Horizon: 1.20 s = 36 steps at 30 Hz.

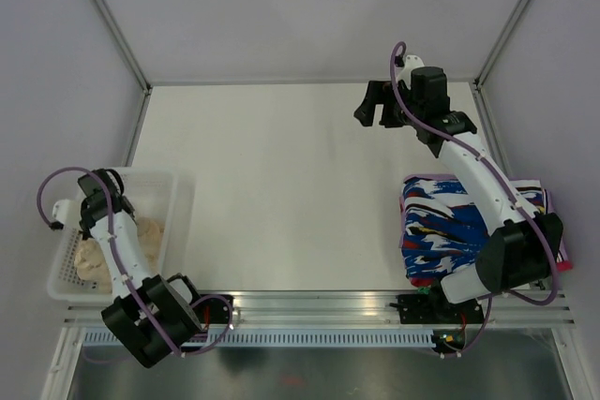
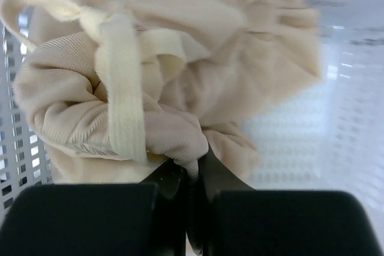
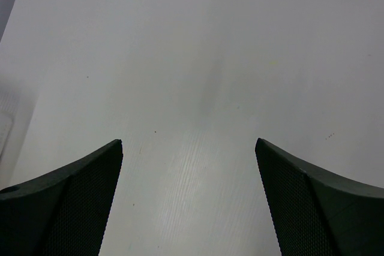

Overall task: Fold and stack the trousers
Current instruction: Grab the trousers from the pile, then move the trousers to the center of the board

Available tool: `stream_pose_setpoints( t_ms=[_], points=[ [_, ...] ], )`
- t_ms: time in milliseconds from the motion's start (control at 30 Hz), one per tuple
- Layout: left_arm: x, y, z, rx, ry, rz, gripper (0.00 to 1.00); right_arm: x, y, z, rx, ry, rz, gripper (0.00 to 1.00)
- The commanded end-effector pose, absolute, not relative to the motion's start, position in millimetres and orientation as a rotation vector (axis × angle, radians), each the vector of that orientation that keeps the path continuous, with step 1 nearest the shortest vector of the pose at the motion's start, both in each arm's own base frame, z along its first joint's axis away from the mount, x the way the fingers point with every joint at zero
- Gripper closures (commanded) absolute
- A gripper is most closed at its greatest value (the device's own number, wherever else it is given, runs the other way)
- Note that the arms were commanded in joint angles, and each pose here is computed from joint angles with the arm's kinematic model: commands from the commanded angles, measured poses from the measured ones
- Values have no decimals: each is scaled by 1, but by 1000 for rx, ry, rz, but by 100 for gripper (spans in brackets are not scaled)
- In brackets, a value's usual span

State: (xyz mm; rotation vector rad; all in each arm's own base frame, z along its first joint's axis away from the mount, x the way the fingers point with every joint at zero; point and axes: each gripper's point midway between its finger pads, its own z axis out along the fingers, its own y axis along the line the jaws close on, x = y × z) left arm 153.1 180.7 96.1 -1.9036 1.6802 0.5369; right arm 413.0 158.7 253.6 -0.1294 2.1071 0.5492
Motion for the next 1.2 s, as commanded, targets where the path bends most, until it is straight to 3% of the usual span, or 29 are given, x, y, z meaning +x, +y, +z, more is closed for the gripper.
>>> stream_pose_setpoints(
  t_ms=[0, 300, 467, 533, 667, 767, 833, 933, 1000, 1167],
  points=[
    [193, 195, 197, -1578, 1648, 408, 98, 424, 147, 278, -98, 2045, 458, 2],
    [253, 135, 448, -939, 1435, 30, 98, 452, 106, 296, 249, 2043, 279, 2],
    [327, 25, 528, -566, 1432, -372, 98, 456, 64, 318, 453, 2027, 352, 2],
    [368, -42, 524, -440, 1512, -457, 98, 447, 27, 320, 548, 1999, 341, 2],
    [396, -162, 560, -199, 1519, -608, 98, 414, -19, 336, 602, 1901, 202, 2],
    [376, -237, 597, -57, 1447, -778, 98, 387, -35, 346, 648, 1821, 125, 2],
    [368, -289, 599, 29, 1436, -932, 98, 371, -45, 349, 691, 1783, 81, 2],
    [340, -323, 610, 103, 1390, -1027, 98, 364, -50, 350, 726, 1773, 68, 2],
    [343, -325, 588, 107, 1464, -987, 98, 365, -46, 347, 722, 1794, 86, 2],
    [368, -324, 451, 78, 1804, -790, 98, 377, -29, 332, 652, 1845, 176, 2]
  ],
)
